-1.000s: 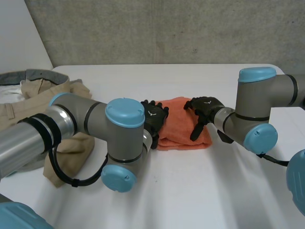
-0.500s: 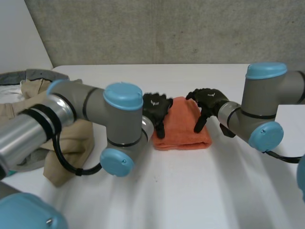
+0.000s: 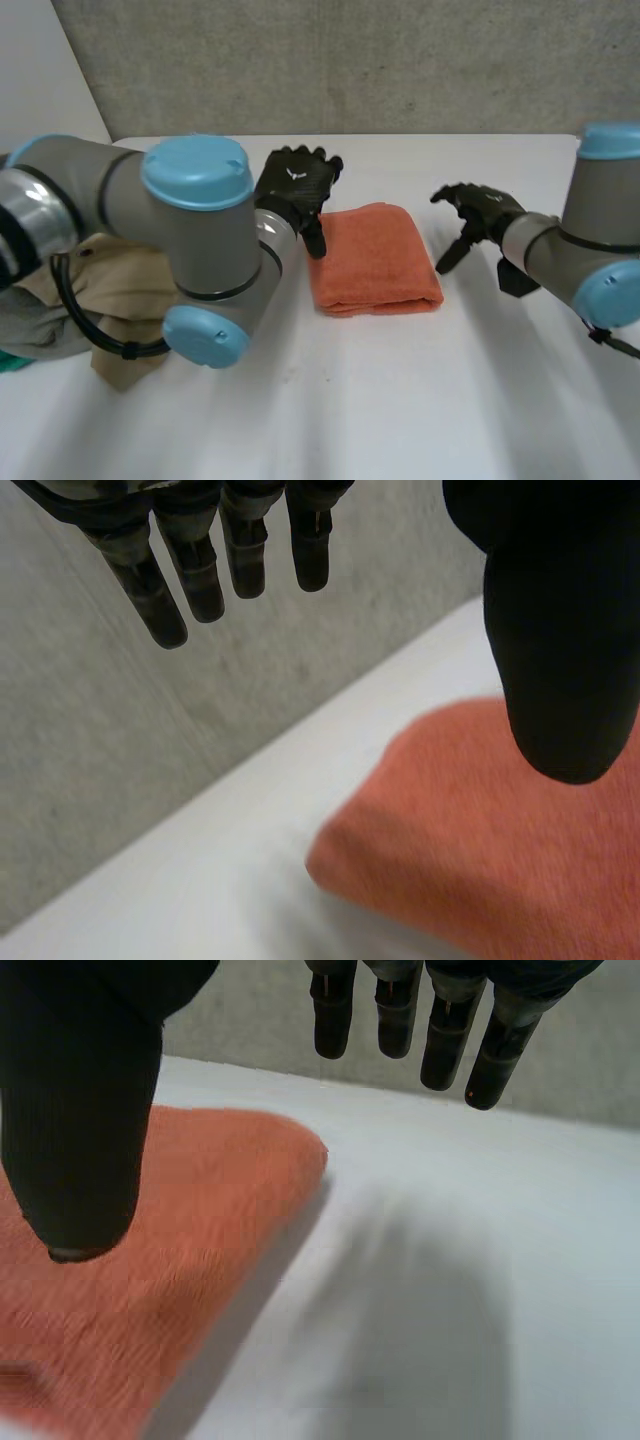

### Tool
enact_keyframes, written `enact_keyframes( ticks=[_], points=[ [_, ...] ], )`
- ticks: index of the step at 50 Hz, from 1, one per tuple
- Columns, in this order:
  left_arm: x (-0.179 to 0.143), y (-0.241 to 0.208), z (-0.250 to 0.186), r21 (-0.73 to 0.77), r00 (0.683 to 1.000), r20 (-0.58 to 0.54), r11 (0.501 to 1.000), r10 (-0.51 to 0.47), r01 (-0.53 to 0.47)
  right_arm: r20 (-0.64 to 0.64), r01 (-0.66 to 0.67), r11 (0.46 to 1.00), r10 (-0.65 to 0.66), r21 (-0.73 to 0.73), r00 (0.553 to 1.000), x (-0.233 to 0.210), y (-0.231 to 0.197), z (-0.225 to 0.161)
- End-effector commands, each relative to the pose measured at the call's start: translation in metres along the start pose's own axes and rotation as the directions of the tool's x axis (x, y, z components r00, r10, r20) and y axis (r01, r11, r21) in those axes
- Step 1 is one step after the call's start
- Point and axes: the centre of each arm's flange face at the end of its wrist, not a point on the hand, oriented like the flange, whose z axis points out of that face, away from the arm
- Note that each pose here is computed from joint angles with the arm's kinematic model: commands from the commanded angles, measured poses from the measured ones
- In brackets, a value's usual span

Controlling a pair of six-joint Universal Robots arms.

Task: Fold the laundry.

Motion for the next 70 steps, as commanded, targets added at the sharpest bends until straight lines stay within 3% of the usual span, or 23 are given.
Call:
enact_keyframes(
  ticks=[1,7,23,61,70],
  points=[
    [0.001,-0.010,-0.020,0.040,0.998,-0.070,0.999,-0.002,0.005,0.104,-0.083,0.990,0.096,-0.116,0.990,0.002,0.050,0.001],
    [0.004,-0.002,-0.023,0.015,0.997,-0.083,1.000,-0.002,0.003,0.156,-0.089,0.982,0.116,-0.169,0.981,-0.003,0.075,0.015],
    [-0.003,0.006,-0.022,-0.012,0.998,-0.070,1.000,-0.007,0.006,0.169,-0.141,0.986,0.154,-0.088,0.973,-0.004,0.061,0.044],
    [-0.003,0.014,-0.024,-0.039,0.997,-0.077,0.999,-0.012,0.009,0.202,-0.154,0.986,0.165,-0.071,0.965,-0.027,0.063,0.054],
    [-0.004,0.014,-0.024,-0.041,0.997,-0.075,0.999,-0.010,0.007,0.116,-0.151,0.986,0.142,0.074,0.983,-0.013,0.029,0.069]
  ],
)
